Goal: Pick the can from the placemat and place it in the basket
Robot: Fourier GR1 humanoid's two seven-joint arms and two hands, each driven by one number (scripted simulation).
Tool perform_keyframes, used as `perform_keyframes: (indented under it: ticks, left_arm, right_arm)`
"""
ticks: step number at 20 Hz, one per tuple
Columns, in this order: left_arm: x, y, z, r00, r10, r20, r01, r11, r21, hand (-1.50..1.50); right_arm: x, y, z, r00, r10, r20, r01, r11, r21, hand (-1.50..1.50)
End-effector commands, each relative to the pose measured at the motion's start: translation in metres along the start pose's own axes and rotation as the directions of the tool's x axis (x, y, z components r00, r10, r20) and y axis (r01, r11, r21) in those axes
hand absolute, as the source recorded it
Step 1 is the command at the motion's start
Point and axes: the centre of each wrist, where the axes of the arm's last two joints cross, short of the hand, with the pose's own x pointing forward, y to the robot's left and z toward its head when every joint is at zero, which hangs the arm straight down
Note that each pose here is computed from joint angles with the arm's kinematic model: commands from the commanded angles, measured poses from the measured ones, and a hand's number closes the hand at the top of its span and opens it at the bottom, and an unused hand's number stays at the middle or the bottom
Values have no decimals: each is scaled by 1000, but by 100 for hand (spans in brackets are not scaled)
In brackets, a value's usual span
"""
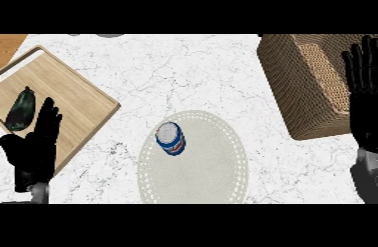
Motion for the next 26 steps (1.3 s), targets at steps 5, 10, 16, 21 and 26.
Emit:
perform_keyframes:
  ticks: [5,10,16,21,26]
  left_arm:
    - [37,-3,-35,998,-25,55,36,978,-205,0]
    - [31,-22,-32,1000,-15,9,17,947,-322,0]
    - [37,3,-52,1000,2,-15,-6,957,-289,0]
    - [19,-8,-54,1000,4,-30,-13,951,-308,0]
    - [17,8,-58,999,3,-51,-17,962,-274,0]
  right_arm:
    - [26,101,-56,963,-266,47,245,934,260,150]
    - [38,167,-32,939,67,338,-274,740,615,-150]
    - [72,285,4,945,109,309,-263,815,517,-150]
    - [115,307,-12,948,296,118,-308,756,578,-150]
    - [144,317,-54,730,666,153,-624,559,546,-150]
